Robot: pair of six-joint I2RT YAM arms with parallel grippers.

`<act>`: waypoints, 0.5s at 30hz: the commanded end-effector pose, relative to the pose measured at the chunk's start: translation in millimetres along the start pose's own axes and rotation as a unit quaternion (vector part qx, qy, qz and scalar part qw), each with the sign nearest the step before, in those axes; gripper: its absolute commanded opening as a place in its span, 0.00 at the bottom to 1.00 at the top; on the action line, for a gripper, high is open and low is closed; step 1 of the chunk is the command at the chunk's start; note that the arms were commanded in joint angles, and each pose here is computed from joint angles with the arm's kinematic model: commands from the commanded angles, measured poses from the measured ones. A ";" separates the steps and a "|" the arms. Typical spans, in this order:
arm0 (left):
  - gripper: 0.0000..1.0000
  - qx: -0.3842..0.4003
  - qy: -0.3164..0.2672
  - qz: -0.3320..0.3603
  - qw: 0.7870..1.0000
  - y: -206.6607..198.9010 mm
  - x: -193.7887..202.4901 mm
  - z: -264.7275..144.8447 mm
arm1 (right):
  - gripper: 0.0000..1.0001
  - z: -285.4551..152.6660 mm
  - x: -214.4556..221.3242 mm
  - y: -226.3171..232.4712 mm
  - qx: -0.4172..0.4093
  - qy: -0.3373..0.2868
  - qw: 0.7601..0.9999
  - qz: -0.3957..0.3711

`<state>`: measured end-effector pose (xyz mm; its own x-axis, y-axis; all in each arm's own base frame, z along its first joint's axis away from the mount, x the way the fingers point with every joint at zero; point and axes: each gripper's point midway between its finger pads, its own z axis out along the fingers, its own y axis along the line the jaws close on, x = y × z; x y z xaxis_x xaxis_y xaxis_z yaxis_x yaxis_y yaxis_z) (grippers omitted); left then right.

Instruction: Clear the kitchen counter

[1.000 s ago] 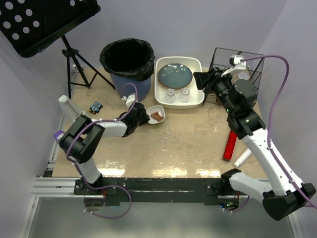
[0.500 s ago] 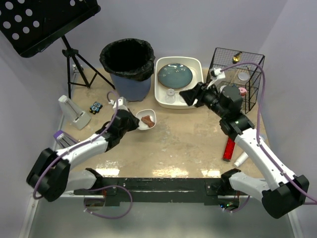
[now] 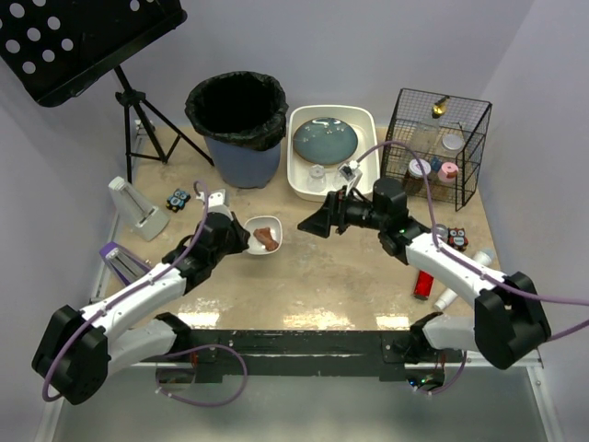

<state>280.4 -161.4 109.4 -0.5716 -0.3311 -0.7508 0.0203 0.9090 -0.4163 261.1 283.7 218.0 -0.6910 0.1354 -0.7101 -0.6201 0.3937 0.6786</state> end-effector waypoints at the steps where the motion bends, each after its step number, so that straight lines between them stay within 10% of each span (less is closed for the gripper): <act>1: 0.00 0.044 -0.025 0.024 0.998 -25.9 -27.1 -3.0 | 0.95 4.1 0.0 27.7 -0.078 -0.004 0.997 -0.001; 15: 0.00 0.141 -0.043 0.046 0.988 -69.7 -51.9 -20.4 | 0.98 26.6 26.3 24.0 -0.116 0.024 0.991 0.063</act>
<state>280.6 -186.7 133.9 -0.5840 -0.2460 -0.7736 0.1900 0.8851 -0.4249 245.0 315.3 193.8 -0.7936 0.1117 -0.5981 -0.5617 0.2432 0.7908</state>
